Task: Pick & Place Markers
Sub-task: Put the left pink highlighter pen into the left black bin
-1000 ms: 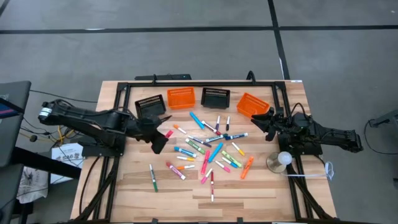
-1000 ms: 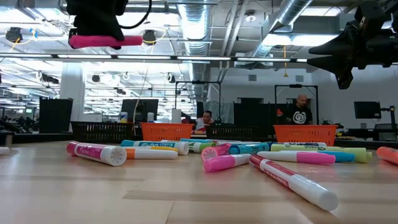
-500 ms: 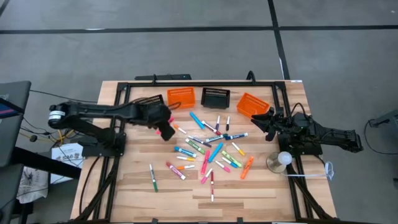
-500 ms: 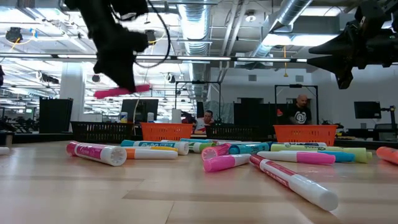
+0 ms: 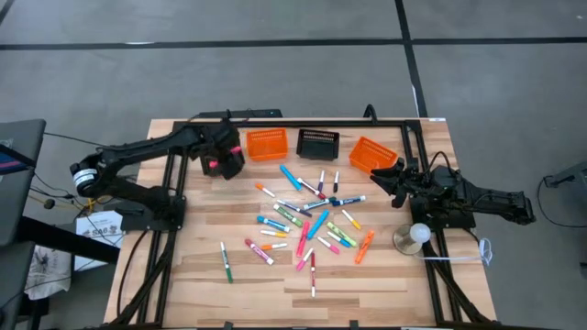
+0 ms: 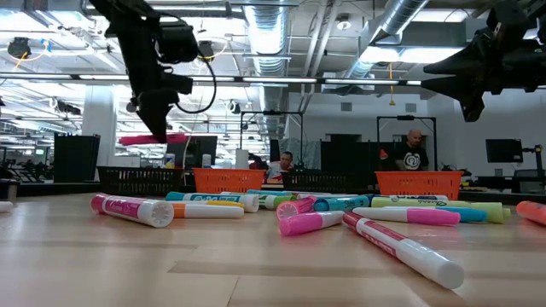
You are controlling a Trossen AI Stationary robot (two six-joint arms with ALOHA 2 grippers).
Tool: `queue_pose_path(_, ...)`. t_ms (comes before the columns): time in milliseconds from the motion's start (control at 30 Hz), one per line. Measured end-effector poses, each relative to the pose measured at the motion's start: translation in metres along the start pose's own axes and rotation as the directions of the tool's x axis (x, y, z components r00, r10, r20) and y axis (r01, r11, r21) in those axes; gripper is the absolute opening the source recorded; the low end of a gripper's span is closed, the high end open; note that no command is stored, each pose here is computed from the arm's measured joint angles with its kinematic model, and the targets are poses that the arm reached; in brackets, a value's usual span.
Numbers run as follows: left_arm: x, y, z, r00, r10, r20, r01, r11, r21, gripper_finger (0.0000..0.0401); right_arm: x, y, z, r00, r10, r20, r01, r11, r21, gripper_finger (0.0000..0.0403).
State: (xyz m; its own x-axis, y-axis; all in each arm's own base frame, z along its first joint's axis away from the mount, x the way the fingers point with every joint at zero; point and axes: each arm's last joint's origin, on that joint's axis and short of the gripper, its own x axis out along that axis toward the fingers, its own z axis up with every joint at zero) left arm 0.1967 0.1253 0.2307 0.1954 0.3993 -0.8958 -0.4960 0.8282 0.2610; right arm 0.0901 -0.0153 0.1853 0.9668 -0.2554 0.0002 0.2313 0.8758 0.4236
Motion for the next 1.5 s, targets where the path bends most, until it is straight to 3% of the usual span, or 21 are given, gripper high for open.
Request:
queue_pose_path(300,0.019,0.031,-0.004,0.997,0.030,-0.074,-0.028,0.999,0.035,0.0076,0.000,0.001,0.001,1.000,0.003,0.014,-0.003,1.000,0.002,0.0125)
queue_pose_path(667,0.062,0.025,0.002,0.982,0.017,-0.188,0.005,0.993,0.115,0.0076,0.000,0.000,0.001,1.000,0.003,0.014,-0.003,1.000,0.016,0.0125)
queue_pose_path(1333,0.077,0.024,0.001,0.973,-0.010,-0.229,0.036,0.993,0.113,0.0077,0.000,0.001,0.001,1.000,0.005,0.013,-0.005,0.999,0.036,0.0125)
queue_pose_path(1500,0.077,0.024,0.001,0.973,-0.010,-0.229,0.036,0.994,0.107,0.0095,0.000,0.001,0.001,1.000,0.005,0.013,-0.005,0.999,0.036,0.0125)
